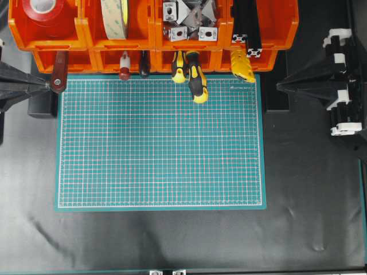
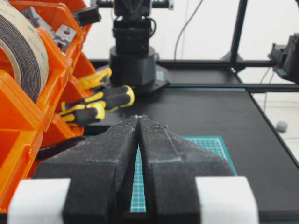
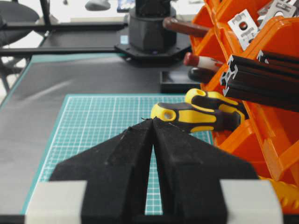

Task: Pick vinyl tape from container rack with left arm.
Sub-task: 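Raise the left gripper and move it toward the red tape in the rack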

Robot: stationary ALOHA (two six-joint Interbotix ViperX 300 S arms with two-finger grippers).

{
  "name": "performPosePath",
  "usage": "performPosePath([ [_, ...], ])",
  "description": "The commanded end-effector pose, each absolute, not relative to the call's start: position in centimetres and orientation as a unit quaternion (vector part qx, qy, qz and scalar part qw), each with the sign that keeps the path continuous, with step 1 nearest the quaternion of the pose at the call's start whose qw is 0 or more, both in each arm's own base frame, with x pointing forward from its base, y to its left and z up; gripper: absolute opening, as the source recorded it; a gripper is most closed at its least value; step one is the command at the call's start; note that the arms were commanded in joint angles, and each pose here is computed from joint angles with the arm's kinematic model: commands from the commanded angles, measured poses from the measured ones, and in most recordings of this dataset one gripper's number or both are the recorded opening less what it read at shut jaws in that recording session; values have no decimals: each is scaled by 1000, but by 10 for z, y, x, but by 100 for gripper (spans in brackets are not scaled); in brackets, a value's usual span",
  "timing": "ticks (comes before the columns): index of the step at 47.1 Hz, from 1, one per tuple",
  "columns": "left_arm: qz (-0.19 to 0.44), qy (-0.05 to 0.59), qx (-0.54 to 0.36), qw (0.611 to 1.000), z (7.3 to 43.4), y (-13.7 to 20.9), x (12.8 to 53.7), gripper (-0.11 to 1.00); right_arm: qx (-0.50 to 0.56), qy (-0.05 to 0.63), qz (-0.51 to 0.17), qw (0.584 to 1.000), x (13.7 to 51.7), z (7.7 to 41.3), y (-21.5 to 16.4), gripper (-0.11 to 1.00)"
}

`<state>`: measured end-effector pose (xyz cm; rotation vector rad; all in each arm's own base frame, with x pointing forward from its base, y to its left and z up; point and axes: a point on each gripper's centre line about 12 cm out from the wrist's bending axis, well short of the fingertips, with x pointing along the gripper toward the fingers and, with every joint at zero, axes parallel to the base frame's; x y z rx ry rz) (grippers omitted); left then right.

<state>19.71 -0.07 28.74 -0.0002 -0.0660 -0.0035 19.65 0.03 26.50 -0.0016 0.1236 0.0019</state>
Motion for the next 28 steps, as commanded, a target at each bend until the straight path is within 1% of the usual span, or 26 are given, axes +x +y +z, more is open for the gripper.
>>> performPosePath([
  [1,-5,-60,14,998,320,-1,203,5,8,47,-4,999,200,275,-2,2],
  [4,-3,-56,0,998,335,0,205,7,11,47,-5,999,200,274,-2,5],
  [7,-1,-45,-16,999,349,0,207,0,15,51,-6,999,201,273,-2,0],
  [13,7,4,-47,999,374,3,211,0,31,56,-6,998,201,271,-2,0],
  [18,26,76,-62,995,389,8,217,0,56,56,-8,997,202,271,-2,0],
  [25,56,181,-57,980,408,16,228,0,76,59,-7,995,202,271,-1,0],
  [28,70,210,-57,973,420,22,231,0,75,60,-5,995,201,271,0,0],
])
